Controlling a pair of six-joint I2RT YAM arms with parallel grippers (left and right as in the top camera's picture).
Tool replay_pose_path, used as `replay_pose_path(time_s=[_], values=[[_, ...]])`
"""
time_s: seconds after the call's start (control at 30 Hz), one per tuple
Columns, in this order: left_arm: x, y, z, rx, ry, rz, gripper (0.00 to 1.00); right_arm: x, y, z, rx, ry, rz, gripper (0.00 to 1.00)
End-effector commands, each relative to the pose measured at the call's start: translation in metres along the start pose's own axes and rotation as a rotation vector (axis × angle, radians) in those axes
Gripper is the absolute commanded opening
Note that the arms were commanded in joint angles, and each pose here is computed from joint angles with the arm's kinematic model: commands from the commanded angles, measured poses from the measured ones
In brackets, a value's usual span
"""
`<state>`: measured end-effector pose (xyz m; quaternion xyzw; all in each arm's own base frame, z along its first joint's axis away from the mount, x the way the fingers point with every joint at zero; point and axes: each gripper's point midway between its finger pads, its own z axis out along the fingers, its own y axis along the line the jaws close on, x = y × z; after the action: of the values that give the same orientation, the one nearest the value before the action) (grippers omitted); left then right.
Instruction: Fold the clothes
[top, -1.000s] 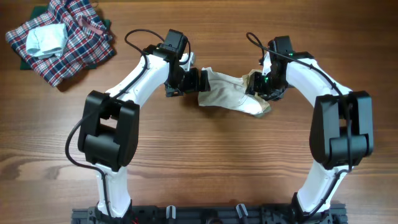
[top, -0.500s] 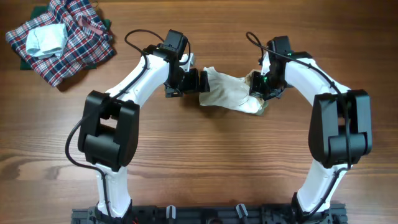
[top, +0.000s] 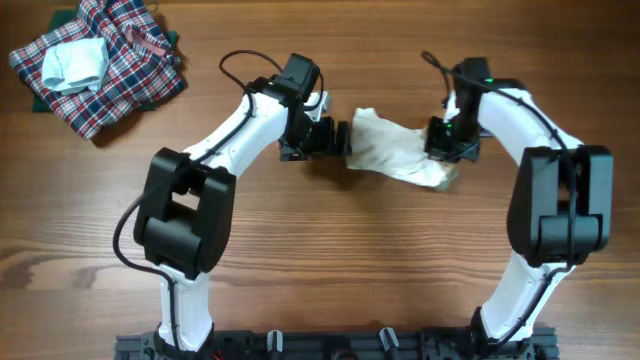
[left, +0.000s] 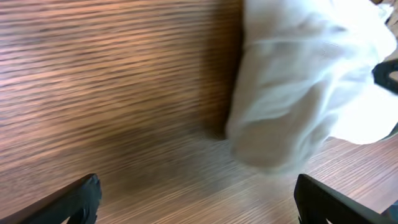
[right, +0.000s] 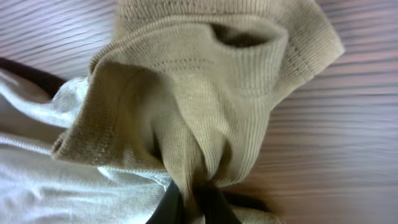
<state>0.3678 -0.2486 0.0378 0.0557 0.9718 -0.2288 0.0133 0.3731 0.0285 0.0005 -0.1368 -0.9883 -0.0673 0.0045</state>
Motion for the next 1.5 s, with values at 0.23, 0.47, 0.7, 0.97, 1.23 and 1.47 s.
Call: replay_pose_path(time_s=[0.23,0.47,0.7,0.97,1.23,1.47], values=[[-0.007,-0.016,-0.012,0.033,-0.042,0.022,1.0,-0.019,-0.02,-0.017,0.122,-0.012,0.007,0.04],[-0.009,-0.017,-0.012,0.036,-0.052,0.027,1.0,-0.026,0.008,-0.045,0.087,-0.032,0.0,0.04],[-0.009,-0.016,-0.012,0.033,-0.053,0.026,1.0,-0.016,0.047,-0.042,0.054,-0.032,-0.079,0.04],[-0.009,-0.016,-0.012,0.033,-0.053,0.026,1.0,-0.012,0.085,-0.037,0.031,-0.076,-0.147,0.04],[-0.011,-0.012,-0.012,0.007,-0.063,0.014,1.0,-0.012,0.096,-0.036,0.032,-0.103,-0.135,0.04],[-0.014,-0.011,-0.011,0.005,-0.076,0.018,1.0,-0.018,0.071,-0.04,0.159,-0.134,-0.121,0.04]])
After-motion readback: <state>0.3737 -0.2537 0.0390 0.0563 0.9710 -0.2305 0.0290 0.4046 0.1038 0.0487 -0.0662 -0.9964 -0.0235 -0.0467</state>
